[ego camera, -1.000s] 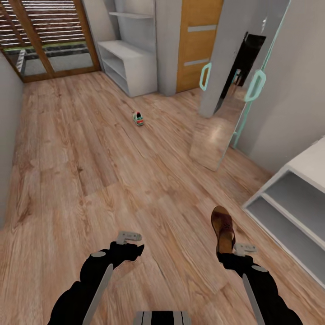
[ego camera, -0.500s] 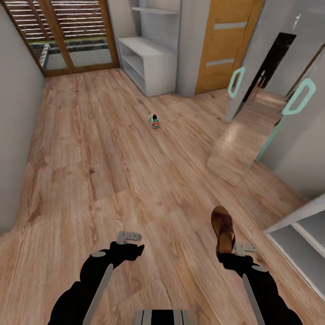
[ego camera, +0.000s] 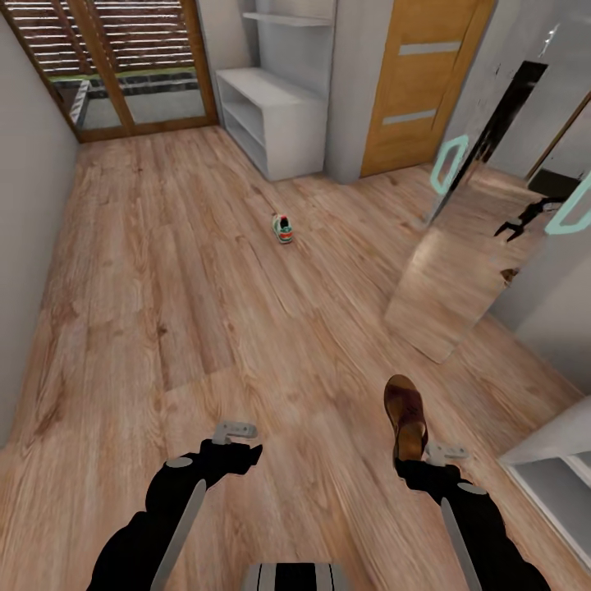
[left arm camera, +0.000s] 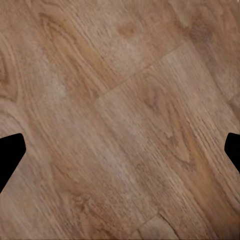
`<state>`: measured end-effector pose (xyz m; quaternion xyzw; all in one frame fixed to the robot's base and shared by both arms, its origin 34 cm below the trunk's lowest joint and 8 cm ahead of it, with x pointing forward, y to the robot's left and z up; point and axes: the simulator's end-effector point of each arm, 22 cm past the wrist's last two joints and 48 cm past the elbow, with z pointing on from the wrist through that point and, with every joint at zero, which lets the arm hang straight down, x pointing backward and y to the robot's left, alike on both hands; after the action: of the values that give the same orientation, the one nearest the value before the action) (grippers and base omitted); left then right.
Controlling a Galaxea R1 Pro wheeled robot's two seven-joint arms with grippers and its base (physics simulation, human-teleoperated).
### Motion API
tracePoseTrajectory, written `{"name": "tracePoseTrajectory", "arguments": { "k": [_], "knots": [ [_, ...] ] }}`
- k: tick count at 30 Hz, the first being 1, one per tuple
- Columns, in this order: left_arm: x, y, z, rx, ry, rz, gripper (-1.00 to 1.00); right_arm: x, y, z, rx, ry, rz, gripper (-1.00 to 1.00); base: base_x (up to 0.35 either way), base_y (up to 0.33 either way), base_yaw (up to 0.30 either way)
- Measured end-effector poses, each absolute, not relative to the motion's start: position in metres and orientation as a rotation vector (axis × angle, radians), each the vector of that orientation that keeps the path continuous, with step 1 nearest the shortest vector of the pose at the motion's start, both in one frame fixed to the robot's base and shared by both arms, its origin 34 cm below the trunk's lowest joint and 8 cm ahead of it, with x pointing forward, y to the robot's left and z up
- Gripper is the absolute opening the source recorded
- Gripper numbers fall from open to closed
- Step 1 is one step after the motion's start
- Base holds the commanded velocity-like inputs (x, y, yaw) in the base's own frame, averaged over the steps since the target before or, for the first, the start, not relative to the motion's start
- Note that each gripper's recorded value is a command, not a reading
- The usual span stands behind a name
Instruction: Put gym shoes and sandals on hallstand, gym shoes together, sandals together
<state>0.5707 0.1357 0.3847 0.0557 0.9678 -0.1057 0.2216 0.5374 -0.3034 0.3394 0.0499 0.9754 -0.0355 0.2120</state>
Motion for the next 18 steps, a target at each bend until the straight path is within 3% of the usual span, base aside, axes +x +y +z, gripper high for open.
{"name": "tracePoseTrajectory", "arguments": {
  "k": [8,18],
  "knots": [
    [0.5708,0.1357,0.3847,0.153,2.674,-0.292,1.0,0.5373,-0.3036,0.3393,0.138,2.709,-0.099,-1.0,0.334,0.012,0.0],
    [0.5707,0.1354,0.3847,0.154,2.674,-0.294,1.0,0.5372,-0.3035,0.3392,0.139,2.71,-0.099,-1.0,0.334,0.102,0.0]
  ]
}}
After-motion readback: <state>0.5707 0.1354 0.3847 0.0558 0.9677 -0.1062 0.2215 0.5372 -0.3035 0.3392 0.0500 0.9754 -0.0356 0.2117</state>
